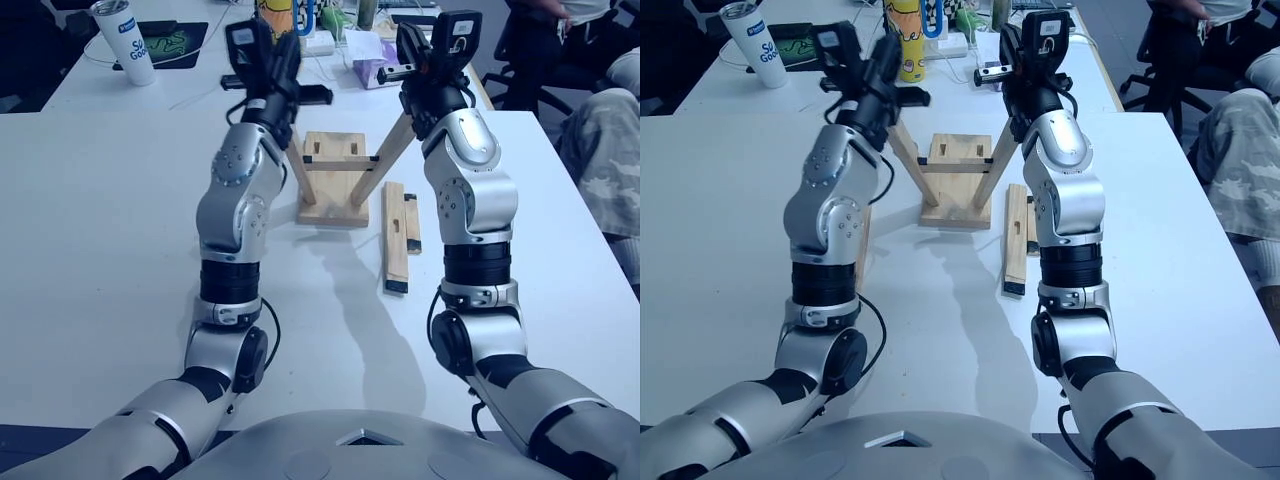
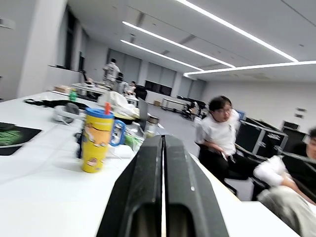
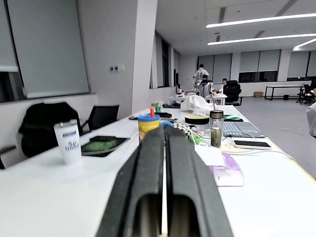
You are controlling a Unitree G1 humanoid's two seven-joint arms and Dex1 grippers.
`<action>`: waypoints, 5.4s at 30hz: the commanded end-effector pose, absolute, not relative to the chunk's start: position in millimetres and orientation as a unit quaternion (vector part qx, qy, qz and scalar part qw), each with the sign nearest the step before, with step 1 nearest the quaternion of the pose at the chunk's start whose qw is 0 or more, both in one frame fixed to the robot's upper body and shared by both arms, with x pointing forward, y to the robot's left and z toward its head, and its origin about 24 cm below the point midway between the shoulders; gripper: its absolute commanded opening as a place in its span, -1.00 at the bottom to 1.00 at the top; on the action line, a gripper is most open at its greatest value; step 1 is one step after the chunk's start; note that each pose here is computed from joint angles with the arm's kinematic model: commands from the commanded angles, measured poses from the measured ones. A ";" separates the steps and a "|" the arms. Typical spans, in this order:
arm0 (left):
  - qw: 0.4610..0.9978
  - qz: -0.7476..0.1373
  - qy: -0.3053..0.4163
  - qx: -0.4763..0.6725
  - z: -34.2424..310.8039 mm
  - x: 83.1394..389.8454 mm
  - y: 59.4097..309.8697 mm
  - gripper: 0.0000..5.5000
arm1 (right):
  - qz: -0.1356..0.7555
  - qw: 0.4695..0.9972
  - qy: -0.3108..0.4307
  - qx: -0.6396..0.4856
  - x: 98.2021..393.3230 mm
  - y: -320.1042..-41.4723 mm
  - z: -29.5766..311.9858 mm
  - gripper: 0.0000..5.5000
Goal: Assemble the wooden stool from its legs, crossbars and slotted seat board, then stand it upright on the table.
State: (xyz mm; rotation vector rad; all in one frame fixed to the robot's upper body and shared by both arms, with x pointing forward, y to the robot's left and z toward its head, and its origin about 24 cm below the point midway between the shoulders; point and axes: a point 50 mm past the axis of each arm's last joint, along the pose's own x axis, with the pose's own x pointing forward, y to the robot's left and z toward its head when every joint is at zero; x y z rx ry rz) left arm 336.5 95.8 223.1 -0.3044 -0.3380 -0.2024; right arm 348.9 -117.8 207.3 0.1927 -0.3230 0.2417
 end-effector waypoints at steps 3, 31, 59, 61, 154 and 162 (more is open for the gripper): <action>0.967 -0.061 -0.211 -0.127 234.4 329.1 113.6 -1.00 | -0.057 0.970 -0.214 0.104 355.4 -173.2 219.4 -1.00; 0.973 0.148 -0.165 -0.060 198.0 304.1 215.3 -1.00 | 0.310 0.947 0.053 -0.067 334.8 -113.5 118.4 -1.00; 0.898 -0.287 0.182 0.278 119.5 248.8 198.4 -1.00 | 0.461 0.789 0.149 -0.377 373.9 -114.2 105.8 -1.00; 0.887 -0.301 0.193 0.294 117.7 245.3 198.2 -1.00 | 0.465 0.782 0.149 -0.388 377.7 -110.4 106.4 -1.00; 0.919 -0.292 0.109 0.242 80.8 277.2 156.6 -1.00 | 0.402 0.767 0.353 -0.353 386.3 -100.6 85.0 -1.00; 0.921 -0.287 0.105 0.240 81.0 279.2 155.5 -1.00 | 0.450 0.714 0.380 -0.380 381.0 -101.0 83.6 -1.00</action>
